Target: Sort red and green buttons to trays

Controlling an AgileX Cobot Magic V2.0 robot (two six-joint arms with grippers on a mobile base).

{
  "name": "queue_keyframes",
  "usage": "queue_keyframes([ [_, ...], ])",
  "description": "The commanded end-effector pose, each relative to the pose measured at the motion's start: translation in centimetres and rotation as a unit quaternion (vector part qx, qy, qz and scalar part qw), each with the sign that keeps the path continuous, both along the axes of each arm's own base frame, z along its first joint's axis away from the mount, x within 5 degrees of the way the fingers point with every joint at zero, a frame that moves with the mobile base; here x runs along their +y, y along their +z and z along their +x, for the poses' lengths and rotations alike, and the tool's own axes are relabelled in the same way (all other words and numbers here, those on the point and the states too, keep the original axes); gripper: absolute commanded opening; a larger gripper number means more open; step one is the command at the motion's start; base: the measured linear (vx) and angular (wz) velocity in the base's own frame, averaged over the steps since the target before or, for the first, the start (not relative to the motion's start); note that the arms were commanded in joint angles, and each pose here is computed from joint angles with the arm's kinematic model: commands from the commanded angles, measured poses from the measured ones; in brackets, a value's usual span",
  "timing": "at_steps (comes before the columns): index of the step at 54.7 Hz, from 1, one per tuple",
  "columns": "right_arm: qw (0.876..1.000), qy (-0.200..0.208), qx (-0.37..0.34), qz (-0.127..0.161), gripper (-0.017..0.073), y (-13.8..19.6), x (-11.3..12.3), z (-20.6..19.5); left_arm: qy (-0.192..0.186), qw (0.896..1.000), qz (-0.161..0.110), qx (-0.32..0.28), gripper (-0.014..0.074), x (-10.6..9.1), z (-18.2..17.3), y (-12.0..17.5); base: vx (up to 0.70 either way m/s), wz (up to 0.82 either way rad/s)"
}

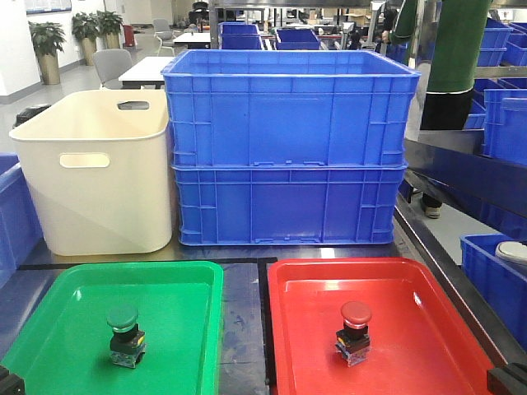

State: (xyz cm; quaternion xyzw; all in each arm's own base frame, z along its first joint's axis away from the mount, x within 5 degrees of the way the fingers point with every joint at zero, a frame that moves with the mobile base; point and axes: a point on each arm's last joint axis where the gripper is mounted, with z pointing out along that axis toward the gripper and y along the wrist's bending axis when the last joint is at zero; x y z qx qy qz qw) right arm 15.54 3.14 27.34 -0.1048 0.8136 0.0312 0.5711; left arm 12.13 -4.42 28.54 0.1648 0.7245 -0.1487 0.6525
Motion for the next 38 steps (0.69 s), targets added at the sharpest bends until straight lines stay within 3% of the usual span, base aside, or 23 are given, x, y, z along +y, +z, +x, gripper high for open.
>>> queue_keyframes([
  [1, 0.998, 0.013, -0.054, 0.011, -0.001, 1.8, 0.3, 0.2, 0.062, 0.996, -0.058, -0.008, -0.0006, 0.9, 0.5, 1.3, 0.0, 0.0],
  [5, 0.998, 0.013, -0.054, 0.011, -0.001, 1.8, 0.3, 0.2, 0.14, 0.988, -0.063, 0.011, -0.0006, 2.3, 0.8, 0.9, 0.0, 0.0],
  [8, 0.998, 0.013, -0.054, 0.011, -0.001, 1.8, 0.3, 0.2, 0.166, 0.985, -0.033, 0.026, -0.0006, 2.8, 0.5, 0.5, 0.0, 0.0],
  [11, 0.998, 0.013, -0.054, 0.011, -0.001, 1.8, 0.3, 0.2, 0.172, 0.985, 0.001, 0.036, -0.0006, 3.1, 0.0, 0.0, 0.0, 0.0],
  [16, 0.998, 0.013, -0.054, 0.011, -0.001, 1.8, 0.3, 0.2, 0.163, 0.986, 0.043, -0.01, -0.0006, 3.3, -2.0, -0.4, 0.0, 0.0],
  [22, 0.998, 0.013, -0.054, 0.011, -0.001, 1.8, 0.3, 0.2, 0.173, 0.981, 0.033, -0.079, -0.0006, 3.7, -4.8, -1.8, 0.0, 0.0],
  [30, 0.998, 0.013, -0.054, 0.011, -0.001, 1.8, 0.3, 0.2, 0.207, 0.972, 0.01, -0.108, -0.0006, 4.3, -6.9, -5.8, 0.0, 0.0],
  [38, 0.998, 0.013, -0.054, 0.011, -0.001, 1.8, 0.3, 0.2, 0.233, 0.97, -0.007, -0.064, -0.0006, 4.6, -6.6, -7.9, 0.0, 0.0],
])
